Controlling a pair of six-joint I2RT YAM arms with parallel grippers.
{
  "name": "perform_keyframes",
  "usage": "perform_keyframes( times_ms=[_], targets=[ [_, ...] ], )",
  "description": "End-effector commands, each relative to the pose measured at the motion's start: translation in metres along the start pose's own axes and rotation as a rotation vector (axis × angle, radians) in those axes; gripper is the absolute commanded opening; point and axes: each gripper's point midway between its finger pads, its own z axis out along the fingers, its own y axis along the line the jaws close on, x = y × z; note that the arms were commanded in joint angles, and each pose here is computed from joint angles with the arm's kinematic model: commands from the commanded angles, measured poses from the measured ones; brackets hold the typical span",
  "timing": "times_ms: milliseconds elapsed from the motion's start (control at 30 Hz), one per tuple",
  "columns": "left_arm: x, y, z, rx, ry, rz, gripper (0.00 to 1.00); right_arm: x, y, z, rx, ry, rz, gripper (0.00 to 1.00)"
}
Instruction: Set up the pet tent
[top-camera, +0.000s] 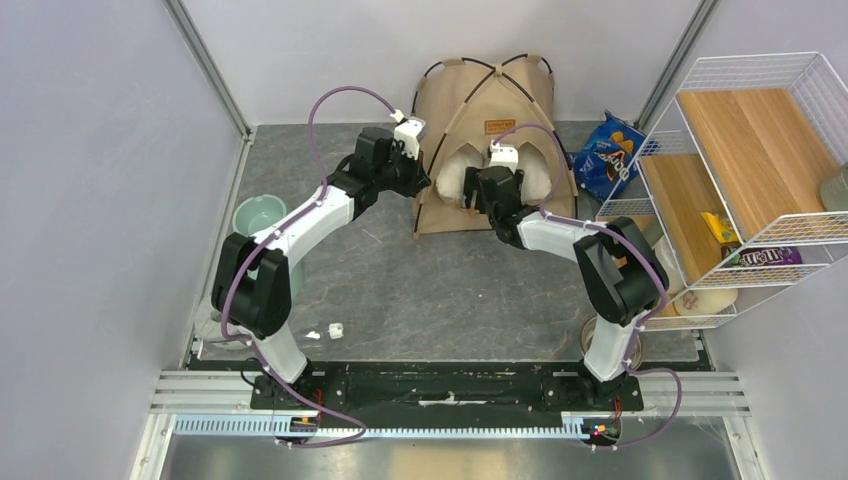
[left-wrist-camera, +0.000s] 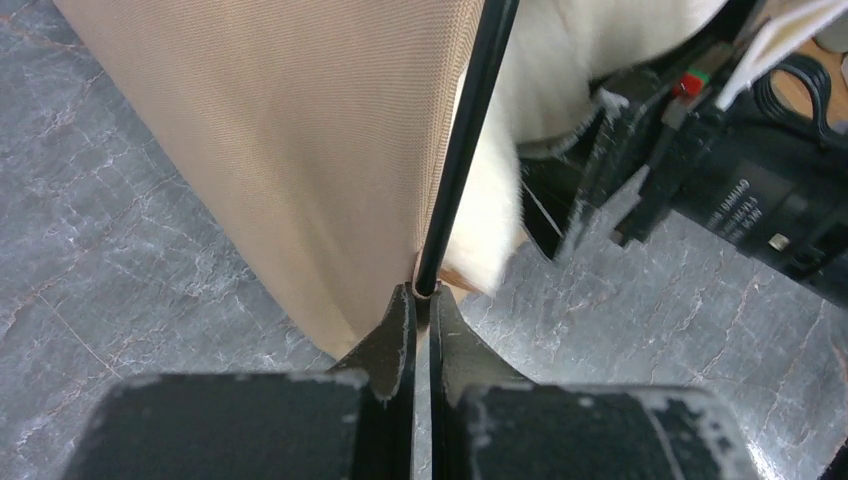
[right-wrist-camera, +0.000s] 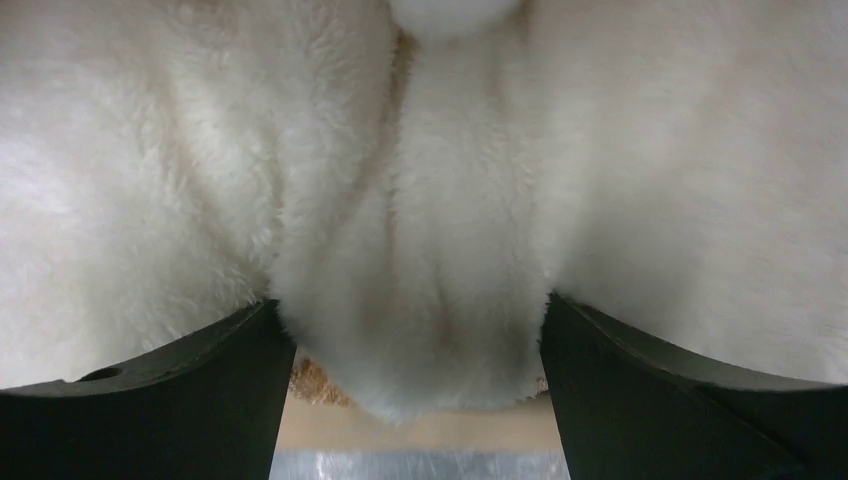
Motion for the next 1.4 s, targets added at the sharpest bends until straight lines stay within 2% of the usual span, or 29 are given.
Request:
perform_keyframes(
  times_ms=[0, 133, 233, 600, 800, 967, 1100, 1367],
  targets=[
    [-0.018, -0.011, -0.013, 0.05, -0.013, 0.046, 0.02, -0.06, 0.013, 0.016, 0.008, -0.195, 0.006, 0.91],
    [-0.022, -0.017, -0.017, 0.075, -0.013, 0.047, 0.02, -0.086, 0.016, 0.017, 0.002, -0.293, 0.006, 0.92],
    [-0.027, -0.019, -0.021, 0.084, -0.022, 0.049, 0.02, -0.089, 0.018, 0.017, -0.008, -0.305, -0.004, 0.92],
    [-0.049, -0.033, -0.036, 0.15, -0.076, 0.015, 0.02, -0.022, 0.01, 0.024, -0.026, -0.153, -0.029, 0.93],
    [-0.058, -0.042, -0.04, 0.194, -0.104, -0.002, 0.02, -0.019, 0.024, 0.025, -0.069, -0.101, -0.036, 0.93],
    [-0.06, -0.03, -0.041, 0.132, -0.113, -0.013, 0.02, -0.037, 0.023, -0.001, -0.076, -0.083, -0.026, 0.94],
    [-0.062, -0.016, -0.043, 0.069, -0.12, -0.039, 0.02, -0.056, 0.016, -0.04, -0.099, -0.069, -0.022, 0.95],
    [-0.071, -0.001, -0.044, -0.003, -0.154, -0.078, 0.02, -0.049, 0.007, -0.107, -0.236, -0.043, -0.096, 0.95]
  ],
)
